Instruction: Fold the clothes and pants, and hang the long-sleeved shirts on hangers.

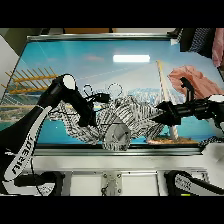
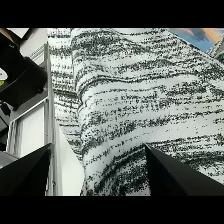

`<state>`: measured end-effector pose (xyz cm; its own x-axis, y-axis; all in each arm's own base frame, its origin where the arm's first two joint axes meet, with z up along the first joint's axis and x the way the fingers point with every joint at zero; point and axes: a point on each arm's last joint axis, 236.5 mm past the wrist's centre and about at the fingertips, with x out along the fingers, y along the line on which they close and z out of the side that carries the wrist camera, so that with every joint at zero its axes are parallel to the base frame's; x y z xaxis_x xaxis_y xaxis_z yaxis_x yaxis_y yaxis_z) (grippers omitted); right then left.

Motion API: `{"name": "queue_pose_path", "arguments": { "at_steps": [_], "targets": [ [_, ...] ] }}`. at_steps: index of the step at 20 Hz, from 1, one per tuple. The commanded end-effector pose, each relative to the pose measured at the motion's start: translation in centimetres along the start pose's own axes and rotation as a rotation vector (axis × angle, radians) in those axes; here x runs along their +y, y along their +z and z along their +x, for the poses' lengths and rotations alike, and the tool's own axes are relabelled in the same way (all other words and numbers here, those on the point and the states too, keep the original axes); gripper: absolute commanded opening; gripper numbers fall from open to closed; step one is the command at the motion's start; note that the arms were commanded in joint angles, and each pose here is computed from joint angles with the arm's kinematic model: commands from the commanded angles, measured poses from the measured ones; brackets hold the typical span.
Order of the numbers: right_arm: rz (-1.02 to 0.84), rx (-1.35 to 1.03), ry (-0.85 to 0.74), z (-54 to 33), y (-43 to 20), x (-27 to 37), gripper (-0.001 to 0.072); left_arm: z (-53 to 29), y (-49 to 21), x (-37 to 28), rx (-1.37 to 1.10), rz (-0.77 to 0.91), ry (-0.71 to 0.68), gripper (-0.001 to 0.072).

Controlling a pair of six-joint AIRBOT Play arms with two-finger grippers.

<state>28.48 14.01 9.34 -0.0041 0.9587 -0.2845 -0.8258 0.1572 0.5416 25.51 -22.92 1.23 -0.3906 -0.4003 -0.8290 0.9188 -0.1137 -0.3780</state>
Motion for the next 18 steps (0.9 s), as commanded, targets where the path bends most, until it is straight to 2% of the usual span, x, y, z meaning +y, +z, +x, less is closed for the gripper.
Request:
{"name": "queue_pose_path", "arguments": {
  "at_steps": [1,10,11,13,18],
  "targets": [
    [0.0,0.001,0.015,0.09,0.0,0.32,0.0635,-0.02,0.29,0.03,-0.01,0.002,0.002,0.001],
    [-0.001,-0.001,0.001,0.09,0.04,-0.02,0.063,-0.01,0.27,0.0,-0.01,0.002,0.001,0.001],
    [-0.001,-0.001,-0.003,0.09,0.04,-0.11,0.0557,-0.02,0.27,0.01,-0.01,0.002,0.001,0.001],
    [-0.011,-0.001,-0.004,0.08,0.03,-0.13,0.0008,-0.01,0.27,0.02,-0.01,0.002,0.001,0.001],
    [-0.15,-0.002,-0.008,0.09,0.07,-0.22,0.0012,-0.01,0.27,0.01,-0.01,0.002,0.001,0.001]
  ]
}}
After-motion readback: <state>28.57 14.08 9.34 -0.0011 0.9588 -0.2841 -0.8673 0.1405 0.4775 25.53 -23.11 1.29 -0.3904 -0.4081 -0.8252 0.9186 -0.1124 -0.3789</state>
